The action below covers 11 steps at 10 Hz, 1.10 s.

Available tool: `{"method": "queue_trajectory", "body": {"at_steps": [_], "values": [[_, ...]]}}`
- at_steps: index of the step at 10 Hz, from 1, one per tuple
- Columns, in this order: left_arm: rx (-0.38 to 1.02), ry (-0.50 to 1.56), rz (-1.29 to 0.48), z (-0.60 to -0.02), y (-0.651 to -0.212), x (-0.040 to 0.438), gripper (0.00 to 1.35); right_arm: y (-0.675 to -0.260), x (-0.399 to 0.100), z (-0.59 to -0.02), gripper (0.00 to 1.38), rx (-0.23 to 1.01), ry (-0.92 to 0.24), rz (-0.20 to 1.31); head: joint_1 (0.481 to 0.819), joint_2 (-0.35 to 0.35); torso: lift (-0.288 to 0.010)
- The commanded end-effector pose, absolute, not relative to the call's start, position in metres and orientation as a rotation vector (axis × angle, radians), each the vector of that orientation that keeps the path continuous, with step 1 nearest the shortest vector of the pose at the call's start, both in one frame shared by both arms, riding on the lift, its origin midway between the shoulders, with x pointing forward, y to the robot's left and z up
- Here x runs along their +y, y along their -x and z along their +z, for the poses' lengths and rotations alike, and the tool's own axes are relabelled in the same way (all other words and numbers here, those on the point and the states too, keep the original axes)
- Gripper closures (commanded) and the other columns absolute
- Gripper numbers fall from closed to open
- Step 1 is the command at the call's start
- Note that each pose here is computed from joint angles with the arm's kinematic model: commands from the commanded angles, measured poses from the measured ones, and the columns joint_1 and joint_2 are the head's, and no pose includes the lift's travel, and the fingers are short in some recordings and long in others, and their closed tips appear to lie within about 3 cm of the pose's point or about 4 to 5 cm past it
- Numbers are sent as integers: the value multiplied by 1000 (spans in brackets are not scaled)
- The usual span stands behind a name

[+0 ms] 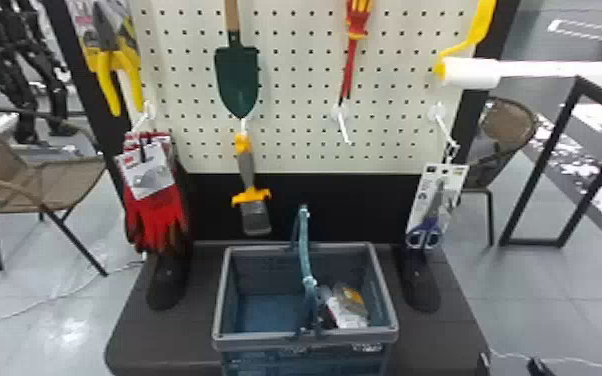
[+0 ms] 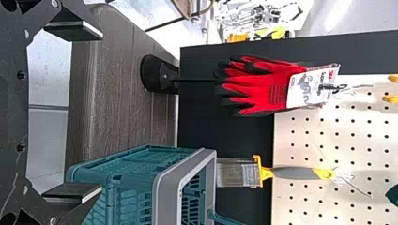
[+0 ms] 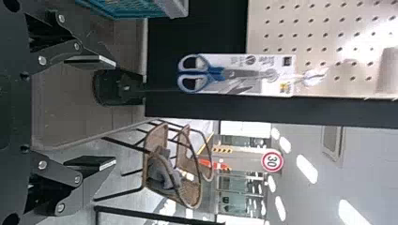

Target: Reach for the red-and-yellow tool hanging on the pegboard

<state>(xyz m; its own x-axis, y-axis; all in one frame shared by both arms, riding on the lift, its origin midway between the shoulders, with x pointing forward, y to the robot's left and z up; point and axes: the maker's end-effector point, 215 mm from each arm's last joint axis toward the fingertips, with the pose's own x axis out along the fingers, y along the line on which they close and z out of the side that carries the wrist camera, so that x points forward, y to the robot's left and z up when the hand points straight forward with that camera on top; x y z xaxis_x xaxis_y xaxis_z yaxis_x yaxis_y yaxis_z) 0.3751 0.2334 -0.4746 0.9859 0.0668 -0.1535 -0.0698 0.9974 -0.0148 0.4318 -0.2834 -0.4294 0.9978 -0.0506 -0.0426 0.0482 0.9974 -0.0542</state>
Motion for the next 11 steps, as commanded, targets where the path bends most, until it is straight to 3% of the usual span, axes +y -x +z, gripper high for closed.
{"method": "queue_trajectory", "body": {"at_steps": [1, 4, 6, 11], "values": [[153, 25, 71, -474, -375, 232, 165, -454, -266, -381, 530, 29, 107, -10, 549, 0, -100], [155, 26, 70, -475, -376, 231, 165, -506, -220, -271, 455, 29, 162, 147, 549, 0, -100], [158, 29, 59, -475, -380, 225, 165, -538, -182, -203, 355, -4, 114, 319, 549, 0, -100], [162, 50, 12, -470, -403, 195, 165, -594, -95, -60, 351, -169, -18, 593, 549, 0, -100]]}}
